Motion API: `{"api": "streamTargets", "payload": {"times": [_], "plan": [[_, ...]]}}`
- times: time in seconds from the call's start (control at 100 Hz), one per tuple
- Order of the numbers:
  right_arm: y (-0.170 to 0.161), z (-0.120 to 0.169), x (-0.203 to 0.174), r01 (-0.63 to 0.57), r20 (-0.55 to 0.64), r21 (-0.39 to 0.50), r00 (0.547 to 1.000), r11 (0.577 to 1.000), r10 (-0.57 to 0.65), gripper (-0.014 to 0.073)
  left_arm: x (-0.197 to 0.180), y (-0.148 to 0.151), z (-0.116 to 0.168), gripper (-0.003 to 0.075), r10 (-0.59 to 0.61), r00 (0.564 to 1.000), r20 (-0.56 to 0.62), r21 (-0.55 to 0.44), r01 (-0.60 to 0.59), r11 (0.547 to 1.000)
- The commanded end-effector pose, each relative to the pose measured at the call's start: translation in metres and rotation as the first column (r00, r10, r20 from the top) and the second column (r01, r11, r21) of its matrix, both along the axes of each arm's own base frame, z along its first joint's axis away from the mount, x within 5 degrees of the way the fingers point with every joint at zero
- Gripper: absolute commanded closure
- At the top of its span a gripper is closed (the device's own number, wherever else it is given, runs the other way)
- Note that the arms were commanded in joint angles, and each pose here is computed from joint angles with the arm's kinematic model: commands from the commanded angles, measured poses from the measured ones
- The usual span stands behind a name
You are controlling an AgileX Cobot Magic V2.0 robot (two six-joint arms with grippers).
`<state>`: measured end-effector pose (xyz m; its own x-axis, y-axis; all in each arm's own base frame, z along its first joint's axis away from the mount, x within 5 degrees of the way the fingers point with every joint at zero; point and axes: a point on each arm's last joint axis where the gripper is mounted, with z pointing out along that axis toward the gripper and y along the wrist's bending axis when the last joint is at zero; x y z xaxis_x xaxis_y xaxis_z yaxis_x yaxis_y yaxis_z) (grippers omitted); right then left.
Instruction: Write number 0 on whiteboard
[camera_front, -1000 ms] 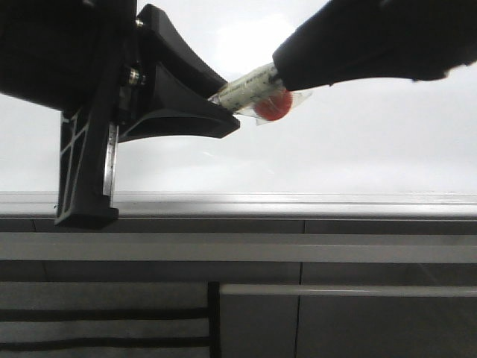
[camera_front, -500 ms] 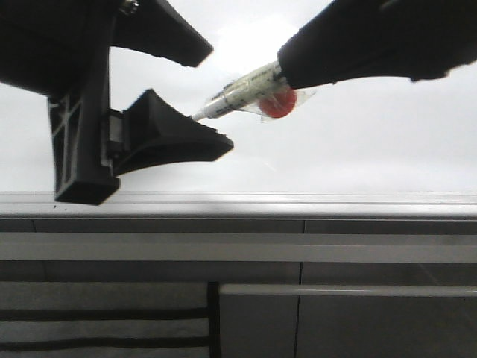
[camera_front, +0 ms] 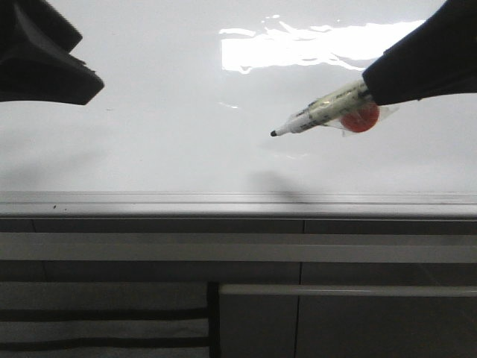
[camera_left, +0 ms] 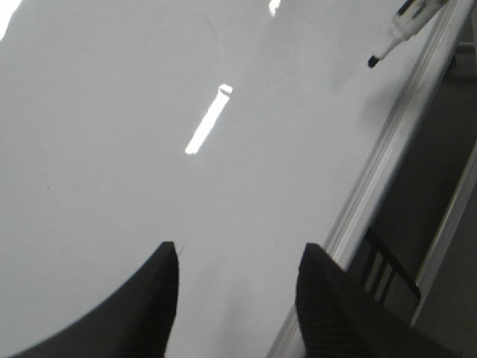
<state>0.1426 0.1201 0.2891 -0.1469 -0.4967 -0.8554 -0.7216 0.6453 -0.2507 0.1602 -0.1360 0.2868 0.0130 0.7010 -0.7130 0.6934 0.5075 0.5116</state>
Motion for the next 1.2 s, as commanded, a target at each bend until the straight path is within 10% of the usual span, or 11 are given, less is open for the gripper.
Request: {"api": "streamTargets", "payload": {"times": [0.0,0.16,1.19], "plan": [[-0.001,0.014,0.001,0.005,0.061,0.040,0.998,0.999,-0.007,0.0664,-0.002,0.000,0.016,0.0477,0.012,1.000,0.008,-0.090,-0.011,0.996],[-0.002,0.011,0.001,-0.003,0.056,-0.009,0.998,1.000,0.004,0.0664,0.004,0.011,0.011,0.0738,0.121,0.989,-0.084,-0.117,-0.130,0.985],[0.014,0.019,0.021,0.000,0.124,0.049,0.992,0.999,-0.006,0.0664,0.019,0.024,0.022,0.0740,0.206,0.975,-0.087,-0.308,-0.223,0.925]]}}
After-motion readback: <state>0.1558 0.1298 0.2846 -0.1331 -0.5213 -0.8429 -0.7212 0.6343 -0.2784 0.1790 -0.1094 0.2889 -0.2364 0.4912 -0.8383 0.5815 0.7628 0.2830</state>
